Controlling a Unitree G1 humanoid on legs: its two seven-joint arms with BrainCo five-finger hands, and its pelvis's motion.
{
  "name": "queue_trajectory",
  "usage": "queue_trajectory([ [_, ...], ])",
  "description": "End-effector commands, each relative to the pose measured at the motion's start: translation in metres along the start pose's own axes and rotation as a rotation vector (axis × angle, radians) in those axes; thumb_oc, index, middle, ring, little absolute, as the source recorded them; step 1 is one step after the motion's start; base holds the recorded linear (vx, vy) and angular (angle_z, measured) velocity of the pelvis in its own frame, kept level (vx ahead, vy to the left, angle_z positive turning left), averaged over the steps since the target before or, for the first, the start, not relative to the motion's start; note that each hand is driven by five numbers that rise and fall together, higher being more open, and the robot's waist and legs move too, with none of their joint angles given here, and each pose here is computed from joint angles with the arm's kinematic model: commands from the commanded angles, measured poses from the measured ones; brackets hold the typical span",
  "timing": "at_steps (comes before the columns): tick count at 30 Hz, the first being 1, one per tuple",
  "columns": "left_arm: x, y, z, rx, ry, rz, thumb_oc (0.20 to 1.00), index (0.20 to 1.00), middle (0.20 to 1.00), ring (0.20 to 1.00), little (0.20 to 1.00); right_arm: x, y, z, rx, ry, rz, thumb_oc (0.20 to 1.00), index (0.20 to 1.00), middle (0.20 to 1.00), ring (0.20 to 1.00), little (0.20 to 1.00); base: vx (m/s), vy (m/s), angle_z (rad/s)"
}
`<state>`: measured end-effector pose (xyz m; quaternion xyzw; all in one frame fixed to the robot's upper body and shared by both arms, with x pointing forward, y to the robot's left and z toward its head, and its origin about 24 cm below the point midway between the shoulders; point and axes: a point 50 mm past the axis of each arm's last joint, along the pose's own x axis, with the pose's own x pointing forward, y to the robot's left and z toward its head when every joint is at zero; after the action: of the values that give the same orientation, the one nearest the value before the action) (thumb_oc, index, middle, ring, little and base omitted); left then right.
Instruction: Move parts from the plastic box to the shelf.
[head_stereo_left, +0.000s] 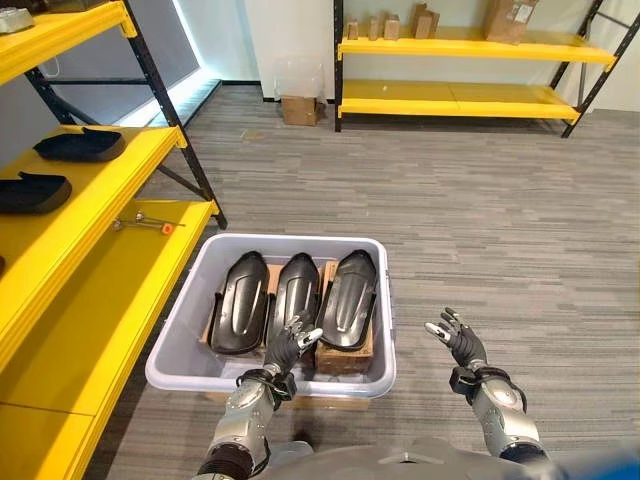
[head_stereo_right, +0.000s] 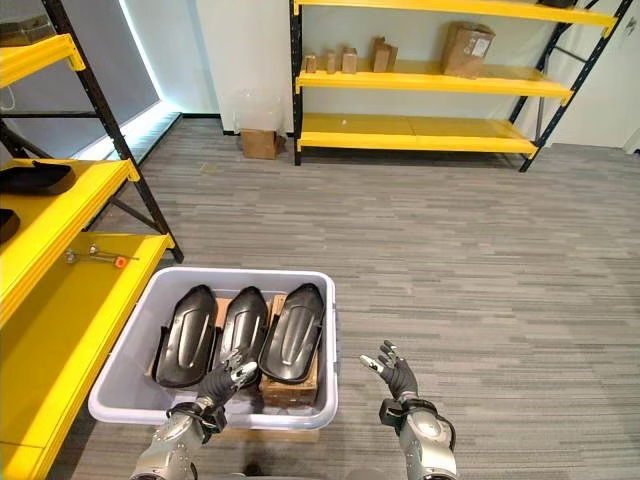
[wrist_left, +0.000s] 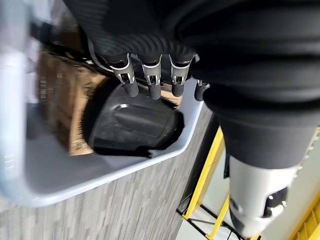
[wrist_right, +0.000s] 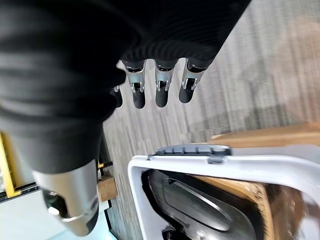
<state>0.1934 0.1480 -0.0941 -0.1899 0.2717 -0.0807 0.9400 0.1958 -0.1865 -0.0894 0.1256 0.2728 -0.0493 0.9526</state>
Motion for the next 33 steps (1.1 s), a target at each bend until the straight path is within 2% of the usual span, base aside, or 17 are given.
queue_trajectory([
  [1,0.004,-0.008,0.03,0.019,-0.147,-0.034,1.0,1.0,1.0,1.0,1.0,0.009,0.01,0.029,-0.001,-0.122,0.054,1.0,1.0,1.0,1.0,1.0,0.06,0.306,0.01],
  [10,0.001,-0.011,0.025,-0.029,-0.156,-0.018,1.0,1.0,1.0,1.0,1.0,0.015,0.034,0.023,0.005,-0.08,0.152,1.0,1.0,1.0,1.0,1.0,0.06,0.132,-0.25],
  [15,0.003,-0.023,0.024,-0.042,-0.16,-0.055,1.0,1.0,1.0,1.0,1.0,0.013,0.024,0.023,-0.014,-0.075,0.132,1.0,1.0,1.0,1.0,1.0,0.03,-0.089,0.0],
  [19,-0.001,-0.016,0.022,-0.059,-0.161,-0.03,1.0,1.0,1.0,1.0,1.0,0.013,0.019,0.024,-0.023,-0.081,0.11,1.0,1.0,1.0,1.0,1.0,0.1,0.103,0.04],
  [28,-0.003,-0.016,0.018,-0.037,-0.141,-0.038,1.0,1.0,1.0,1.0,1.0,0.011,0.009,0.035,0.021,-0.144,0.063,1.0,1.0,1.0,1.0,1.0,0.09,0.301,-0.28],
  [33,0.0,-0.012,0.023,-0.017,-0.146,-0.044,1.0,1.0,1.0,1.0,1.0,0.013,0.025,0.045,0.042,-0.188,0.097,1.0,1.0,1.0,1.0,1.0,0.04,0.3,0.3],
])
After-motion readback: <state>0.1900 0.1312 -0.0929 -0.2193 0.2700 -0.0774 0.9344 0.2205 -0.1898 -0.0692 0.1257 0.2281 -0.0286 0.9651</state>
